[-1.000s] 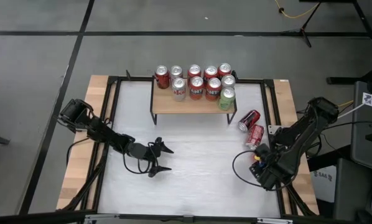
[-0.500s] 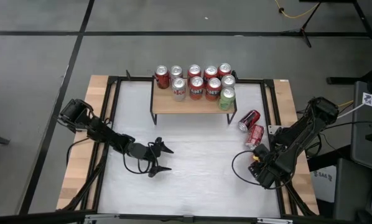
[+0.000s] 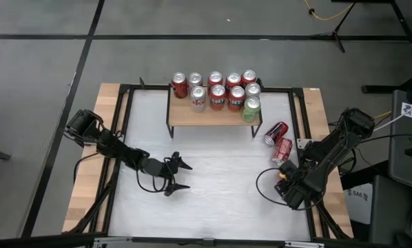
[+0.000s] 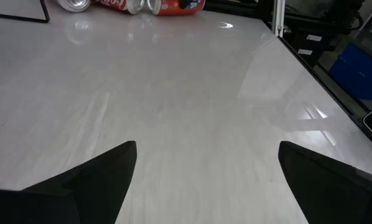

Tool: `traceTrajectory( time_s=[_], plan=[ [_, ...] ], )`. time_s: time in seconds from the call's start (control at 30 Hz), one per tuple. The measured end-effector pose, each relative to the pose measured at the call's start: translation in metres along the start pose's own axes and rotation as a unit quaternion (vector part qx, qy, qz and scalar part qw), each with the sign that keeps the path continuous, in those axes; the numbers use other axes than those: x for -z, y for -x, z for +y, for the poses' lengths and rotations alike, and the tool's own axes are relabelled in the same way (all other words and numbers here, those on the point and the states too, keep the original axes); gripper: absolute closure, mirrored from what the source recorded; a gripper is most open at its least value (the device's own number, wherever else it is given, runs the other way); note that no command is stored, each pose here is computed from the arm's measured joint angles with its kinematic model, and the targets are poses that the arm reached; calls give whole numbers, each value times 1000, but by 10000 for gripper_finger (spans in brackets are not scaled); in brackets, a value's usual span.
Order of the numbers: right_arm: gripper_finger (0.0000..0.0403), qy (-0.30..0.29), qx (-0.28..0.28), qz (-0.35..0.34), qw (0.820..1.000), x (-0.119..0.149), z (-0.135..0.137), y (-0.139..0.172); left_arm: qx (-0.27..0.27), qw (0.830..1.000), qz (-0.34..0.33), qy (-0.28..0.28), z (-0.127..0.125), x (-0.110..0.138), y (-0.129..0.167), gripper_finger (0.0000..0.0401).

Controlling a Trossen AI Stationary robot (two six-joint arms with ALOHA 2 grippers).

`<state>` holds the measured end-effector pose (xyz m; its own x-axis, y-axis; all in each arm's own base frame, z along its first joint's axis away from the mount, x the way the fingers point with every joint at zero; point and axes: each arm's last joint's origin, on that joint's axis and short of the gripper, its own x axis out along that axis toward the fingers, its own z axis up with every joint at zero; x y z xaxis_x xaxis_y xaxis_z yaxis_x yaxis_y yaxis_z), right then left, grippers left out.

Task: Place canned beverage on shelf
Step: Put the orange soda can on the shelf aligned with the other soda can

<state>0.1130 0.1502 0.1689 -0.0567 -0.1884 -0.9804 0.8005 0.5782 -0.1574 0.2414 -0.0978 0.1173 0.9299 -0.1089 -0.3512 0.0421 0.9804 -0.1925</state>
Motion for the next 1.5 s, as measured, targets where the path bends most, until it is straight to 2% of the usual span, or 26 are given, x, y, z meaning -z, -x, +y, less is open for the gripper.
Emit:
traceTrajectory(
  time_s=[0.4,0.5,0.6,0.7,0.93,1.1,1.27,1.4,1.5],
  plan=[
    [47,0,4,7,1000,7,16,-16,1,1000,-3,10,0,-1,0,15],
    [66,-2,-13,12,1000,8,20,-16,7,998,-20,53,-1,-4,0,15],
    [97,-10,-28,21,999,6,25,-15,12,997,-34,71,-2,-7,0,15],
    [119,-12,-57,32,998,0,35,-8,15,996,-41,74,-3,-8,0,15],
    [106,45,-161,13,986,-32,68,20,20,995,-52,79,-4,-12,-1,16],
    [101,92,-241,-47,965,-68,89,47,24,994,-57,95,-5,-16,0,16],
    [109,169,-287,-142,932,-110,104,75,41,987,-75,137,-7,-28,7,16],
    [108,262,-290,-216,895,-144,118,93,51,983,-97,146,-9,-40,14,16],
    [108,349,-283,-261,855,-169,133,105,55,981,-106,153,-10,-45,18,16]
  ],
)
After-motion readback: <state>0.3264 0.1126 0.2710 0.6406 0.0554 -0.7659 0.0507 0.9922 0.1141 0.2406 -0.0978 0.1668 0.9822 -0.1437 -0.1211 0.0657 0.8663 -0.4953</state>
